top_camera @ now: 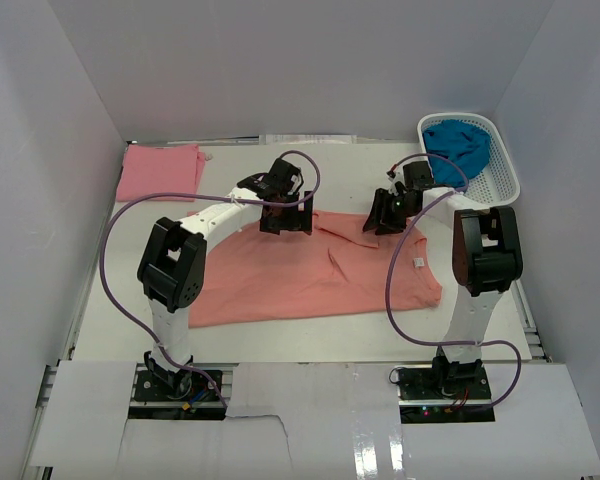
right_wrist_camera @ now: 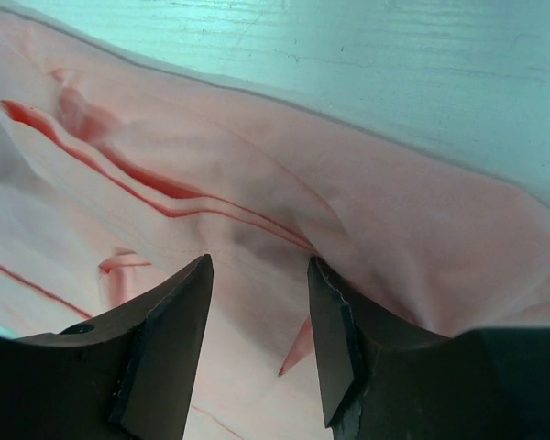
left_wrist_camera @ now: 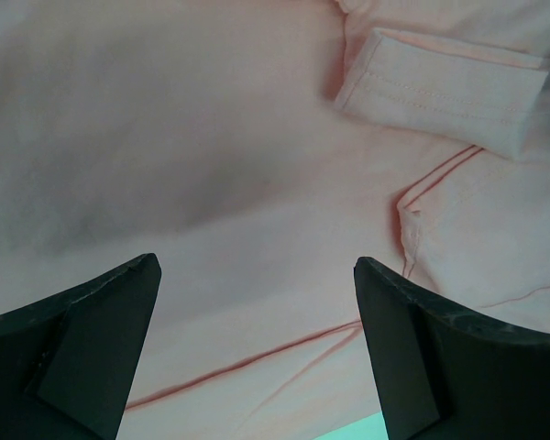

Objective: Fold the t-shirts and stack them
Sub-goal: Grap the side of the flattened tshirt furthest away from the robot with both arms

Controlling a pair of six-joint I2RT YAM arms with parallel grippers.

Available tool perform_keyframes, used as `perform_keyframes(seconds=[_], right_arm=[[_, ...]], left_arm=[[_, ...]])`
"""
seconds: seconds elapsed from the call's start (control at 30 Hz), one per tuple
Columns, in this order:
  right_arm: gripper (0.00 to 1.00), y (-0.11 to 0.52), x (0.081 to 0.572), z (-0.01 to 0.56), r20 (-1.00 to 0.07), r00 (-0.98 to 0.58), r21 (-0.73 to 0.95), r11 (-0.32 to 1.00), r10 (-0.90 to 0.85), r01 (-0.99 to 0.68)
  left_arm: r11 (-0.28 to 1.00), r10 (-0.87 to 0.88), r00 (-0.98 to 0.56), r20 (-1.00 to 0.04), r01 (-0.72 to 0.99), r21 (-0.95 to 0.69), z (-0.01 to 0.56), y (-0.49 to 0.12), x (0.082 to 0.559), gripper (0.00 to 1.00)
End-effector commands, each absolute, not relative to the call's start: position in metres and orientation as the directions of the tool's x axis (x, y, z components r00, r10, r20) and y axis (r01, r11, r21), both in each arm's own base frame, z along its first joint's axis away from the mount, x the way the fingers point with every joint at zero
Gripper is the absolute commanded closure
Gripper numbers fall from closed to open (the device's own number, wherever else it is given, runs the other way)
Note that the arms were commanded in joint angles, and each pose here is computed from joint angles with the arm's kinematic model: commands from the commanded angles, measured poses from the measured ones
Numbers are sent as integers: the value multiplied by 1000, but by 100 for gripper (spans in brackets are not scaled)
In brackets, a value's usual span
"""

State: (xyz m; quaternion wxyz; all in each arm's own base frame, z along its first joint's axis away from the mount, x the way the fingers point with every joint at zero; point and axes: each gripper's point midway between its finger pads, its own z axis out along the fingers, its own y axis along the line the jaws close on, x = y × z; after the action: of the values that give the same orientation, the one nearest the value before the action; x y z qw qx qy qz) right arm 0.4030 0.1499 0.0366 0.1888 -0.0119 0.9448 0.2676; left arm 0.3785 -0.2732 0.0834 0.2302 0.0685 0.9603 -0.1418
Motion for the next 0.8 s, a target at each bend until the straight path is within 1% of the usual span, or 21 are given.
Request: perform_keyframes(seconds=[0.0, 0.3, 0.5, 0.63, 0.77], right_arm=[[47, 145, 414, 36, -393, -915, 480, 869, 89, -121], [48, 137, 417, 39, -415, -905, 444, 889, 94, -111], [48, 131, 416, 38, -414, -905, 427, 899, 101, -95], [48, 127, 415, 39, -421, -901, 411, 908, 106, -85], [48, 124, 416, 42, -429, -896, 403, 912, 110, -81]], left_arm=[[960, 34, -845, -534, 177, -218, 118, -265, 385, 2], [971, -45, -814, -579, 100, -217, 159, -224, 396, 2], [977, -102, -804, -586, 30, -210, 169, -189, 404, 2], [972, -168, -792, -586, -33, -233, 176, -155, 410, 2], [971, -187, -783, -593, -57, -232, 179, -138, 412, 2]])
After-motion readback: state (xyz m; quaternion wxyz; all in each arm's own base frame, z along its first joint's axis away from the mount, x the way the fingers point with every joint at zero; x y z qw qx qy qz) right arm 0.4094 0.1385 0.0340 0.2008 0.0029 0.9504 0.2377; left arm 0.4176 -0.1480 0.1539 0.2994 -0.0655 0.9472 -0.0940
